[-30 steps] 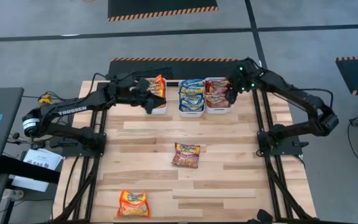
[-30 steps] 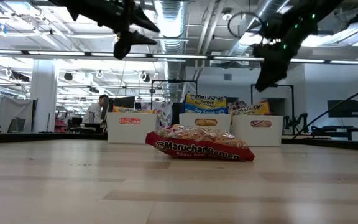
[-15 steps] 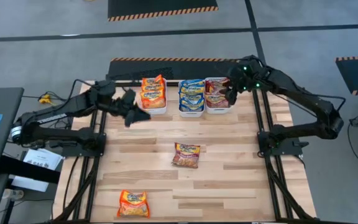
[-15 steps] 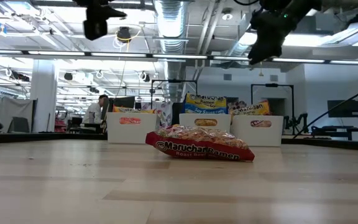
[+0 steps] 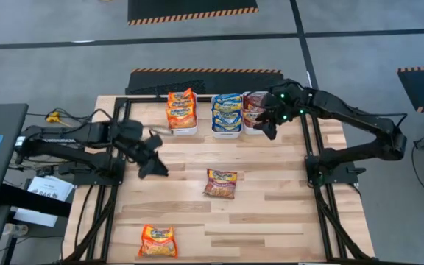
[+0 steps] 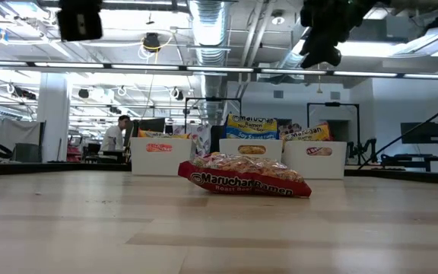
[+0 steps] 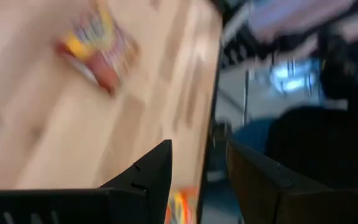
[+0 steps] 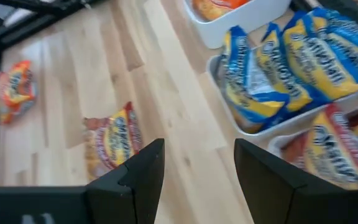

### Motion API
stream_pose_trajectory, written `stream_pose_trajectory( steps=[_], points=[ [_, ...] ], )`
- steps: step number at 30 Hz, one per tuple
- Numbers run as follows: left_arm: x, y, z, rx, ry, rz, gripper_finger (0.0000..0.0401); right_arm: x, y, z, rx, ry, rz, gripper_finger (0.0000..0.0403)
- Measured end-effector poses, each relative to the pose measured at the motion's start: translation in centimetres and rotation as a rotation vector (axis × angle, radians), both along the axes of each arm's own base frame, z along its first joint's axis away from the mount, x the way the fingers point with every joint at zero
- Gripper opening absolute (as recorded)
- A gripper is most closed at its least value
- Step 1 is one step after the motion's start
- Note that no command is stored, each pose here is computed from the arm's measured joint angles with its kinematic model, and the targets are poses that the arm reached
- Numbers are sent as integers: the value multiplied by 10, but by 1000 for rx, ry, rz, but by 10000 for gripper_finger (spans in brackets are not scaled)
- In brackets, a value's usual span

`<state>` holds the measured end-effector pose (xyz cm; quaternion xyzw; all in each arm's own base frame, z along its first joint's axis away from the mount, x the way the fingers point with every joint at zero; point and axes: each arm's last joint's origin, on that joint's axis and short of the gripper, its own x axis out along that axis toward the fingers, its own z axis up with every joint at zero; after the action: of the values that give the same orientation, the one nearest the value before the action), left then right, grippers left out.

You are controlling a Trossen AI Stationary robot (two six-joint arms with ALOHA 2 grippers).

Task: Sort Maruchan noodles
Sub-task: Put the bottom red noodle soup pack into the right white bin, then put the orange noodle soup pack into the left white bin

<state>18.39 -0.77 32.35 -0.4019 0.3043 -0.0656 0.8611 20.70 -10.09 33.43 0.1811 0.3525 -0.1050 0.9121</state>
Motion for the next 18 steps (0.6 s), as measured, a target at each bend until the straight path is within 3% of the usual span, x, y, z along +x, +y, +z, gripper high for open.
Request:
stream_pose_trajectory(
  steps=[7,18],
  points=[
    [2,-37,-15,-14,153,-158,139,17,19,1,97,-47,-1,217],
    [17,-89,-48,64,321,-356,139,39,64,16,182,-217,111,217]
  ],
)
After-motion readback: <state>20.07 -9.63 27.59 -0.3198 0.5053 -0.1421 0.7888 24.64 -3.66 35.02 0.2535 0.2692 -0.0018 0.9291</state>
